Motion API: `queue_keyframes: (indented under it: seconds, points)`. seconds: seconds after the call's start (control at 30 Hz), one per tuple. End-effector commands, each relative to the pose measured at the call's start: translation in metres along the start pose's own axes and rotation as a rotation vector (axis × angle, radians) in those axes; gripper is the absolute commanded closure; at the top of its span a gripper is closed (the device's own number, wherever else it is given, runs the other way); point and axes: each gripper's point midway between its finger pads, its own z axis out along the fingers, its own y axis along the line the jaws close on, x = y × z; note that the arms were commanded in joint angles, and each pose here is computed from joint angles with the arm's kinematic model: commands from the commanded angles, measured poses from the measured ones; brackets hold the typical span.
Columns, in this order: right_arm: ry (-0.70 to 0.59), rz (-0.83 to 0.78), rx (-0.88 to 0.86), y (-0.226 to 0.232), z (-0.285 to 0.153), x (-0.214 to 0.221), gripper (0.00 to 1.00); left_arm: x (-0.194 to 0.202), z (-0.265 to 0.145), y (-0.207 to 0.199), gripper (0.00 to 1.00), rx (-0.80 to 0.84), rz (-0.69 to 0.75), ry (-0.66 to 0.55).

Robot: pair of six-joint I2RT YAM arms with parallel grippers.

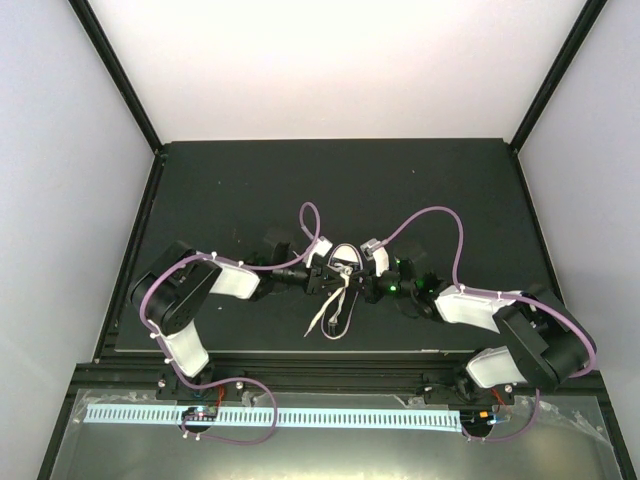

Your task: Tie the shoes

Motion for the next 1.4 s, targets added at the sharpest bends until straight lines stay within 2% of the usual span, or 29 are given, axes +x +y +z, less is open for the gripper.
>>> queue_keyframes:
  seconds: [0.0, 0.47, 0.6, 0.77, 0.87, 1.1, 1.37]
  points:
    - [-0.054, -0.035, -0.018, 0.005, 0.001, -0.020, 0.98, -0.002, 0.004, -0.003, 0.74, 0.021, 0.051, 0.028]
    - [-0.049, -0.032, -0.022, 0.005, 0.002, -0.020, 0.98, -0.002, 0.012, -0.003, 0.71, -0.017, 0.091, 0.065]
    - [-0.050, -0.033, -0.019, 0.005, 0.002, -0.020, 0.98, -0.004, 0.015, -0.005, 0.78, -0.032, 0.100, 0.065]
    - [-0.053, -0.036, -0.005, 0.003, 0.000, -0.020, 0.98, -0.012, 0.009, -0.008, 0.93, -0.066, 0.114, 0.027]
    - [-0.055, -0.038, 0.013, 0.001, -0.002, -0.019, 0.98, -0.015, 0.002, -0.012, 0.98, -0.087, 0.118, -0.010]
    - [-0.046, -0.031, 0.031, -0.001, -0.005, -0.014, 0.98, -0.020, -0.012, -0.020, 0.99, -0.120, 0.125, -0.070]
    - [-0.059, -0.011, 0.046, -0.004, -0.005, -0.016, 0.99, -0.014, -0.009, -0.022, 0.98, -0.082, 0.117, -0.038]
